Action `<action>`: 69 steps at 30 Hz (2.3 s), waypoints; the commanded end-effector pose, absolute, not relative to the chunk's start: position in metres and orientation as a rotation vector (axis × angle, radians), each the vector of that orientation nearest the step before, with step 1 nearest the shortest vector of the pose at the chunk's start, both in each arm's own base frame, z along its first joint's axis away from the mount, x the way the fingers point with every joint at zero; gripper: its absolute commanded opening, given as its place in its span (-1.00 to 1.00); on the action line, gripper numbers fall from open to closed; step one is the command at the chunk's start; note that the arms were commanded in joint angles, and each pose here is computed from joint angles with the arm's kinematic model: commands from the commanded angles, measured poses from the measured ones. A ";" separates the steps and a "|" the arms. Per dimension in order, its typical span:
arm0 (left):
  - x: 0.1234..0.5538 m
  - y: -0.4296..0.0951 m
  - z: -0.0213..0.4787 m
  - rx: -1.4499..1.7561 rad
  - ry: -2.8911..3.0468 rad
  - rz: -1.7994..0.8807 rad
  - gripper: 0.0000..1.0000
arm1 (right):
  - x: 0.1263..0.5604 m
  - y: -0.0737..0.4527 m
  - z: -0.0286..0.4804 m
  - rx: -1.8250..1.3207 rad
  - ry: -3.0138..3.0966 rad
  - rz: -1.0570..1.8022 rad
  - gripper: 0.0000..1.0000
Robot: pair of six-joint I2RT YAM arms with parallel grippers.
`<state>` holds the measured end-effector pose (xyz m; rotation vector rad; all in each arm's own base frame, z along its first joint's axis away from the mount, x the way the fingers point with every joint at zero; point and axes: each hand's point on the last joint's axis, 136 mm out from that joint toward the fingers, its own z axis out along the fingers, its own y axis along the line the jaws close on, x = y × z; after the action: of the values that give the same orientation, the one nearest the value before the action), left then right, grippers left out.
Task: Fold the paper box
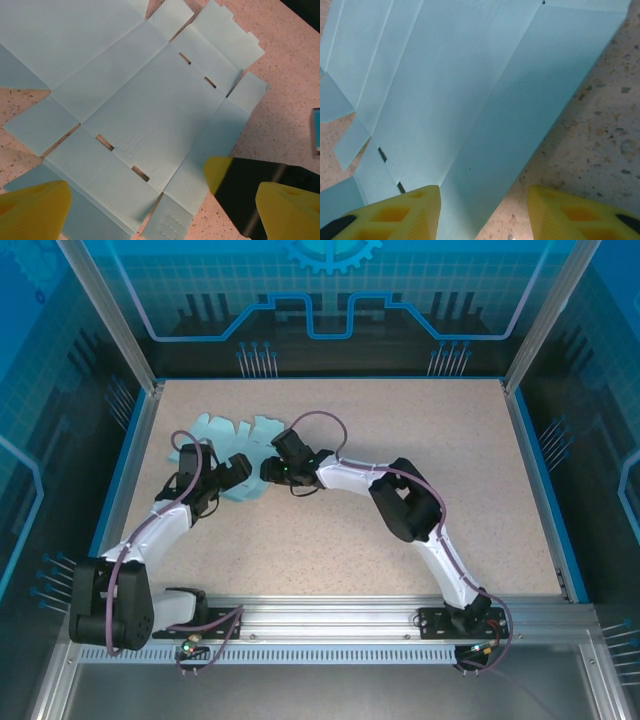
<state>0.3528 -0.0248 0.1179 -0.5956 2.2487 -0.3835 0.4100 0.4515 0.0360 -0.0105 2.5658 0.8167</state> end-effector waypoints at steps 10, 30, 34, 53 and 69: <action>0.352 -0.028 0.140 -0.577 2.192 -0.413 0.93 | 0.438 0.464 0.030 0.120 2.507 0.857 -0.53; 0.376 -0.107 0.294 0.082 1.775 -0.489 0.83 | 0.403 0.295 0.204 -0.558 2.235 0.836 -1.00; 0.386 -0.136 0.316 0.360 1.693 -0.445 0.79 | 0.375 0.250 0.232 -0.713 2.202 0.789 -1.00; 0.345 -0.215 0.329 1.279 1.575 -0.536 0.69 | 0.297 0.224 0.290 -1.212 1.887 0.829 -1.00; 0.329 -0.234 0.339 1.281 1.604 -0.835 -0.38 | 0.297 0.225 0.305 -1.274 1.826 0.824 -1.00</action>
<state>0.3408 -0.2249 0.3270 1.2683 1.6359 -0.7296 0.2971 0.2268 0.2962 -1.2670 1.8471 0.8101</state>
